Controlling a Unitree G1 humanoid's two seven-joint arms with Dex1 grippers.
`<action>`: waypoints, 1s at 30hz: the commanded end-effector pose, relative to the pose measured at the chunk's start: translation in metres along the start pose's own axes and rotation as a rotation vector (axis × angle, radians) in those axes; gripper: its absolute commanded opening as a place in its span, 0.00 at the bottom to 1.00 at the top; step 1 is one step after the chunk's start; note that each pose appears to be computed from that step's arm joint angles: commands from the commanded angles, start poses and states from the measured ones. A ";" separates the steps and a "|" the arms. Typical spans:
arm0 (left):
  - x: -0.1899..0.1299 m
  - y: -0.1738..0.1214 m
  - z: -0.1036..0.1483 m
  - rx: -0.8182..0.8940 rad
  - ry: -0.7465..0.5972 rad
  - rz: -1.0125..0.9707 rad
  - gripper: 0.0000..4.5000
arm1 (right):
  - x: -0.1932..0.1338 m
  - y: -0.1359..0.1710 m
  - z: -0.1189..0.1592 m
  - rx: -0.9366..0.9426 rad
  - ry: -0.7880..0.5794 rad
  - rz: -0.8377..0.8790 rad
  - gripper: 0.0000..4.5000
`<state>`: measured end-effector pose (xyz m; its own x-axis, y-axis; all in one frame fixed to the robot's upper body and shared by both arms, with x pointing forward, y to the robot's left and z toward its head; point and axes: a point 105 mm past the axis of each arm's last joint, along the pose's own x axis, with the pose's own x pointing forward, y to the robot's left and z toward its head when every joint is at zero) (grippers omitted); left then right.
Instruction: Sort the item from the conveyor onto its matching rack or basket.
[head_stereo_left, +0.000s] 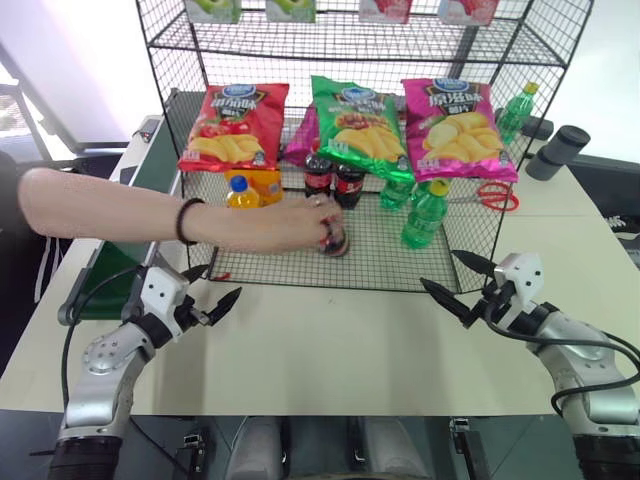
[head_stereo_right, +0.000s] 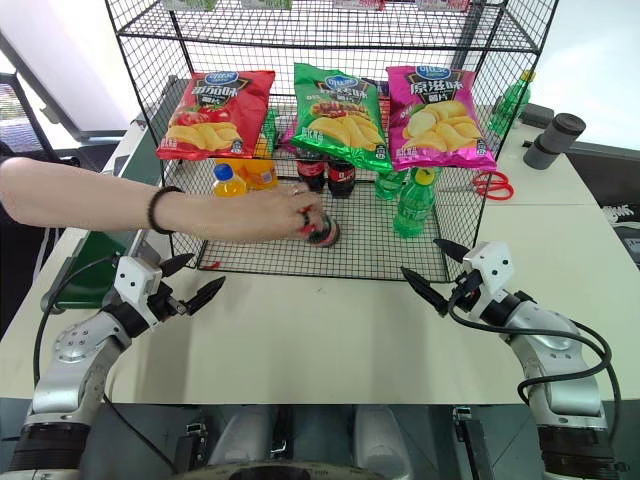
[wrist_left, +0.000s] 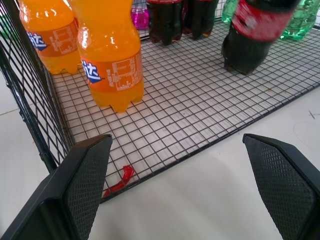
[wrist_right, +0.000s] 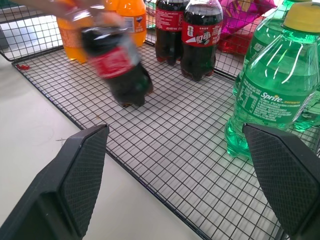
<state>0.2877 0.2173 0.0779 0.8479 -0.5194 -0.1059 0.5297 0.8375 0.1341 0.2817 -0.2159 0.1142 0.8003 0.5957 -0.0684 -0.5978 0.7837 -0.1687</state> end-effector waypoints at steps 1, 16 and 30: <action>0.002 -0.002 0.010 0.022 -0.022 -0.018 1.00 | 0.000 -0.001 0.007 -0.024 -0.031 -0.006 0.99; 0.001 -0.002 0.018 0.028 -0.013 -0.011 1.00 | 0.004 -0.001 0.005 -0.021 -0.031 0.004 0.99; 0.005 -0.001 0.021 0.022 -0.008 -0.020 1.00 | 0.008 0.001 0.006 -0.021 -0.040 0.005 0.99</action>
<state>0.2896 0.2115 0.0846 0.8381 -0.5296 -0.1307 0.5438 0.8302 0.1226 0.2878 -0.2127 0.1111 0.7971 0.6003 -0.0656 -0.6018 0.7807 -0.1683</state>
